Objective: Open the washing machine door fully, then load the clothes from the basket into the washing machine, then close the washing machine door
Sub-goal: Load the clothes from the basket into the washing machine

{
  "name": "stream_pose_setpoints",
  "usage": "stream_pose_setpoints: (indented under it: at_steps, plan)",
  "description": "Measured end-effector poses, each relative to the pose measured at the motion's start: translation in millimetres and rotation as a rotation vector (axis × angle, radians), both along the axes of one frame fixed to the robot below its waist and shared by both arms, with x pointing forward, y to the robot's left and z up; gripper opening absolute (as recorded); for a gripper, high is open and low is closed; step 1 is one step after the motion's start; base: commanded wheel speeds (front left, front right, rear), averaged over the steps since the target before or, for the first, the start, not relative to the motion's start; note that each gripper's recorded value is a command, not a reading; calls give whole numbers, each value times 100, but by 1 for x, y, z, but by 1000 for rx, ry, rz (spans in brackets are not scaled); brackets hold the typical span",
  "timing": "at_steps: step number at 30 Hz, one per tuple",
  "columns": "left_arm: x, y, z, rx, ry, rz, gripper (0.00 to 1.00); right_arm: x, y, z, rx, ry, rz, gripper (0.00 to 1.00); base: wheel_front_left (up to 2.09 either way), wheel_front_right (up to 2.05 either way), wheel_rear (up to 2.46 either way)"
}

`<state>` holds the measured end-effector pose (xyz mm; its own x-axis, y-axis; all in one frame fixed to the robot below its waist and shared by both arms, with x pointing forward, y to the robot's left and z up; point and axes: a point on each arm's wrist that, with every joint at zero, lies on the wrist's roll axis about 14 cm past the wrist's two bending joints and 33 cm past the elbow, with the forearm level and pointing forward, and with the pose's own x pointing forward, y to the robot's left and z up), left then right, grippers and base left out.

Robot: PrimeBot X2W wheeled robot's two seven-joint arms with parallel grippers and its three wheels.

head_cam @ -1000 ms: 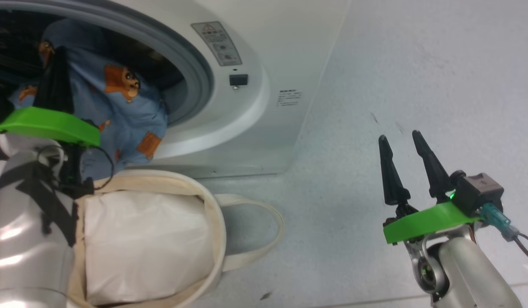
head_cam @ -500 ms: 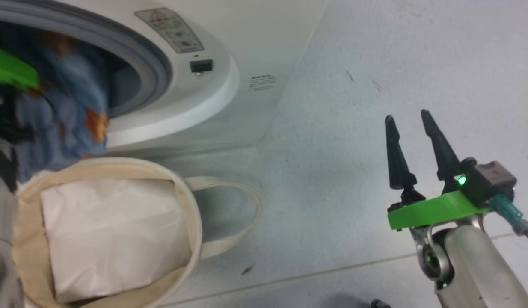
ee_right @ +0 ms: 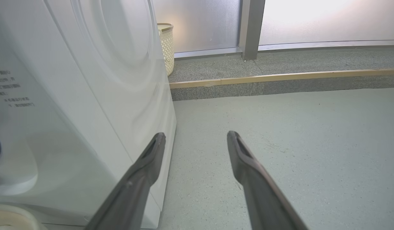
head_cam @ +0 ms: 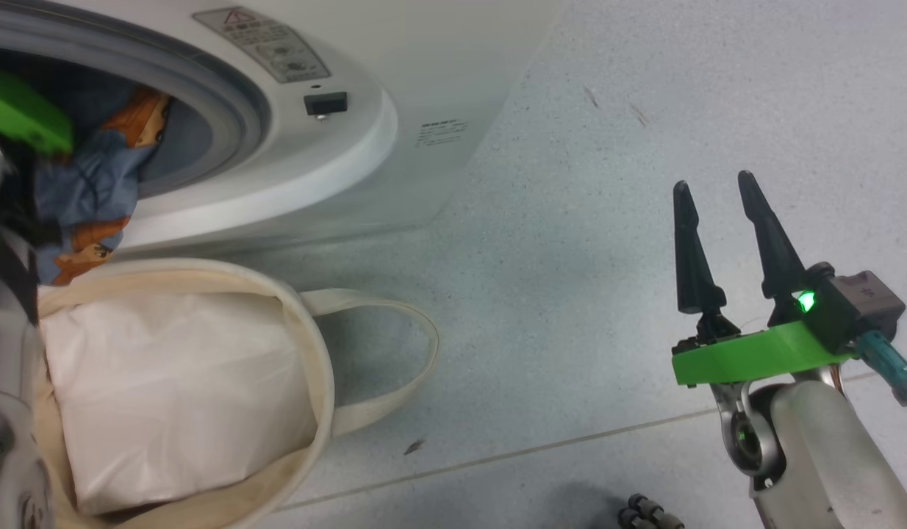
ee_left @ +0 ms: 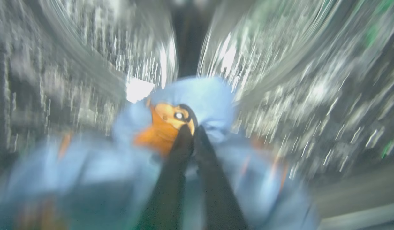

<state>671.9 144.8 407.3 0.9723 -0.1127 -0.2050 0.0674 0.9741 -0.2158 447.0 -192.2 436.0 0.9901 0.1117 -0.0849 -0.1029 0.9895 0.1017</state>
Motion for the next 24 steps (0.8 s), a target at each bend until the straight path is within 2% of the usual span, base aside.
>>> stream_pose_setpoints:
  at_steps: [3, 4, 14, 16, 22, 24]
  plan:
    - [-28, -2, -52, 88, 275, -36, 100, -1, 0, 4, -1, -8, 1, 100, 0, 0, 0]
    - [-33, -5, -57, 112, 315, -58, 100, -1, 1, 5, 0, -12, 2, 100, 0, 0, 0]
    - [-28, -14, -3, 78, 137, -46, 100, -1, 13, 21, 34, -47, 29, 100, 0, 0, 0]
    - [-41, -12, 3, 32, 106, -25, 100, -3, 16, 28, 51, -60, 34, 100, 0, 0, 0]
    - [-79, -2, -5, 19, 138, -8, 100, -5, 26, 40, 82, -84, 58, 100, 0, 0, 0]
    - [-88, 3, 4, 20, 105, -8, 100, -6, 31, 46, 95, -95, 69, 100, 0, 0, 0]
